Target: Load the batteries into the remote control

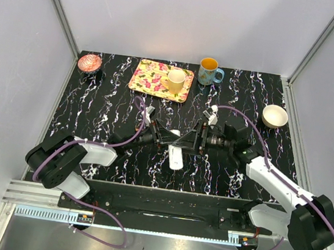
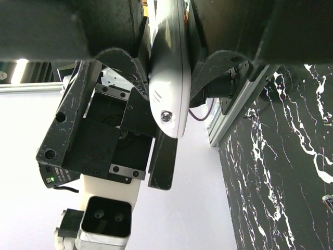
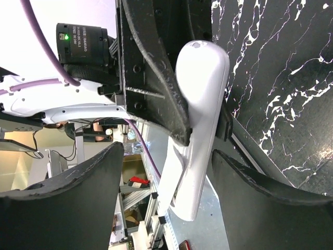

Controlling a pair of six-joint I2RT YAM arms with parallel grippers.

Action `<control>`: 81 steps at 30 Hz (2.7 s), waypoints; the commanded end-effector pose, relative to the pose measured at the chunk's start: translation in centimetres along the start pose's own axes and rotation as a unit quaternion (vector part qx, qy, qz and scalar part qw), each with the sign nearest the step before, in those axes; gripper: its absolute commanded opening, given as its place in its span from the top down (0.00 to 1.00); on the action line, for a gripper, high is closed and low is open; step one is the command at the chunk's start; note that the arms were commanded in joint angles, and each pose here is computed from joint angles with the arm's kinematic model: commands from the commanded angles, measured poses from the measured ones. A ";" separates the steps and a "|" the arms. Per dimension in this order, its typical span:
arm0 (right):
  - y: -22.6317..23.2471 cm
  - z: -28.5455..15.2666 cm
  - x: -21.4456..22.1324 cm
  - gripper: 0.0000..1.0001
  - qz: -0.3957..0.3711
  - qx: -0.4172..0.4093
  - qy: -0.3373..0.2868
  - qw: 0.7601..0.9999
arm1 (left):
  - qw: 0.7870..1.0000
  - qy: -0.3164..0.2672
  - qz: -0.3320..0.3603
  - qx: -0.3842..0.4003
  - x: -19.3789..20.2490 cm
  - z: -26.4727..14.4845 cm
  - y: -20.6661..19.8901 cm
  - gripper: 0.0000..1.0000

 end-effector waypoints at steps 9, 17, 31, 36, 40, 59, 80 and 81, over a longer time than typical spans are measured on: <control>0.3 -1.1 0.1 0.24 -0.026 -0.002 -0.031 0.999 | 0.997 -0.002 0.024 0.079 -0.3 -0.4 -3.6 1.00; -1.6 -0.5 0.0 0.29 0.001 0.016 -0.026 1.000 | 0.995 0.006 0.026 0.097 0.0 -0.7 -4.5 1.00; -2.6 0.4 -0.3 0.30 0.016 0.018 -0.016 1.000 | 0.993 0.013 0.033 0.111 0.1 -0.5 -5.5 1.00; -2.8 0.6 -0.3 0.30 0.019 0.019 -0.011 1.000 | 0.994 0.015 0.033 0.106 0.2 -0.5 -5.3 1.00; -2.7 0.7 -0.4 0.28 0.018 0.018 -0.006 1.000 | 0.995 0.015 0.031 0.091 0.2 -0.4 -4.6 1.00; 0.2 -1.7 -0.8 0.22 -0.022 0.073 -0.008 0.997 | 0.999 -0.022 0.023 0.033 -1.8 1.0 -1.9 1.00; 2.9 -4.0 -1.3 0.20 -0.228 0.394 0.023 0.890 | 0.991 -0.113 0.072 -0.023 -5.9 3.2 -0.4 1.00; 2.7 -3.7 -1.3 0.19 -0.229 0.399 0.025 0.888 | 0.991 -0.111 0.072 -0.023 -5.8 3.2 -0.4 1.00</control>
Point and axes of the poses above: each gripper's point midway between its finger pads, its own z axis out along the fingers, its own y axis along the line the jaws close on, x = y × z, the point moved 2 cm from there along -z, back along the fingers, and after that the axes turned 1 degree about -z, right-handed, at the moved point
